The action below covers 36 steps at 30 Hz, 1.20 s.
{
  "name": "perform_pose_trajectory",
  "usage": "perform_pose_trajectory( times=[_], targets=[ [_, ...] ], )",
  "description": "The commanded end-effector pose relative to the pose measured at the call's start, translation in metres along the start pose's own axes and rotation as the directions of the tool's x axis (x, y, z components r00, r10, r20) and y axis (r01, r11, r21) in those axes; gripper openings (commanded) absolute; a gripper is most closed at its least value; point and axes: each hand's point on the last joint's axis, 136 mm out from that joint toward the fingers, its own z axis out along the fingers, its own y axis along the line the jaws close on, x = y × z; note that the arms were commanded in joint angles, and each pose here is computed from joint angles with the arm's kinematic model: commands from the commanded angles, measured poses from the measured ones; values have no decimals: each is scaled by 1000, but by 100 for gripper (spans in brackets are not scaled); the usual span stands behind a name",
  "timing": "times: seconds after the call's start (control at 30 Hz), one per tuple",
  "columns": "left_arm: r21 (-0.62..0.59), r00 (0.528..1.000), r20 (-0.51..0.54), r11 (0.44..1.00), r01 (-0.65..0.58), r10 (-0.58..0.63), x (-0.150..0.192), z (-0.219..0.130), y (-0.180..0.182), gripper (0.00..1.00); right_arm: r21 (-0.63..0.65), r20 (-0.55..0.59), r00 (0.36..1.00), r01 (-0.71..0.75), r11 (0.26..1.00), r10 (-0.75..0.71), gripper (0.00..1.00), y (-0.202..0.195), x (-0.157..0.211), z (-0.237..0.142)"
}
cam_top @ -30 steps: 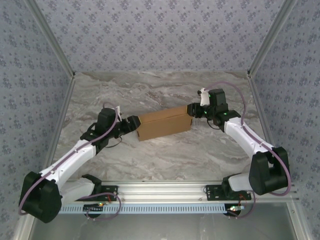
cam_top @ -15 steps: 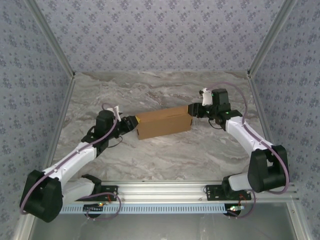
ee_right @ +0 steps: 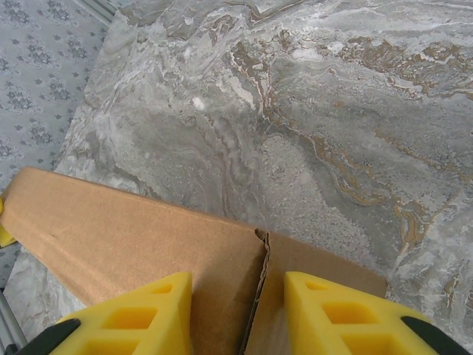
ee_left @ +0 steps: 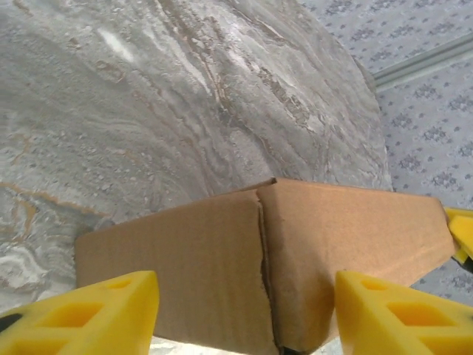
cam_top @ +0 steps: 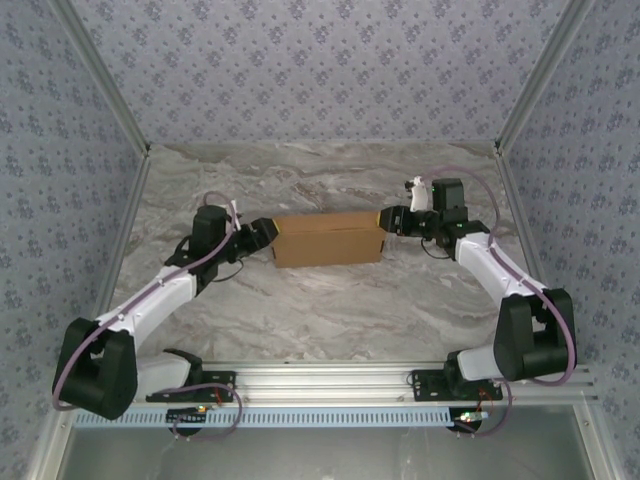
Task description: Fold the paper box
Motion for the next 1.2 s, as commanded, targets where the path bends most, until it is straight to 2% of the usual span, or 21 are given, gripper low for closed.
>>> perform_pose_trajectory(
  times=[0.0,0.1,0.2,0.47,0.6,0.7,0.9,1.17],
  targets=[
    [-51,1000,-9,999,-3,3,-2,-13,6,70,144,-200,969,-117,983,145,37,-35,71,6],
    [-30,1000,-11,1000,-2,2,-1,-17,1,74,148,-200,969,-114,982,142,37,-35,72,6],
    [-33,1000,-20,999,-3,2,1,-17,3,73,153,-198,970,-108,982,137,37,-36,71,6],
    [-96,995,-89,994,43,-52,28,-7,35,43,178,-210,967,-108,978,145,36,-43,76,7],
    [-150,987,-122,985,83,-101,54,-3,64,35,190,-227,959,-125,974,167,35,-52,87,8],
    [-130,984,-123,985,113,-129,59,0,66,32,183,-225,958,-139,973,180,33,-52,88,10],
    [-43,994,-81,996,76,-80,26,-2,27,36,91,-184,972,-134,987,149,33,-25,57,15],
    [-6,999,-41,1000,30,-31,-1,-4,-1,55,8,-112,987,-118,993,119,45,1,12,10]
  ],
)
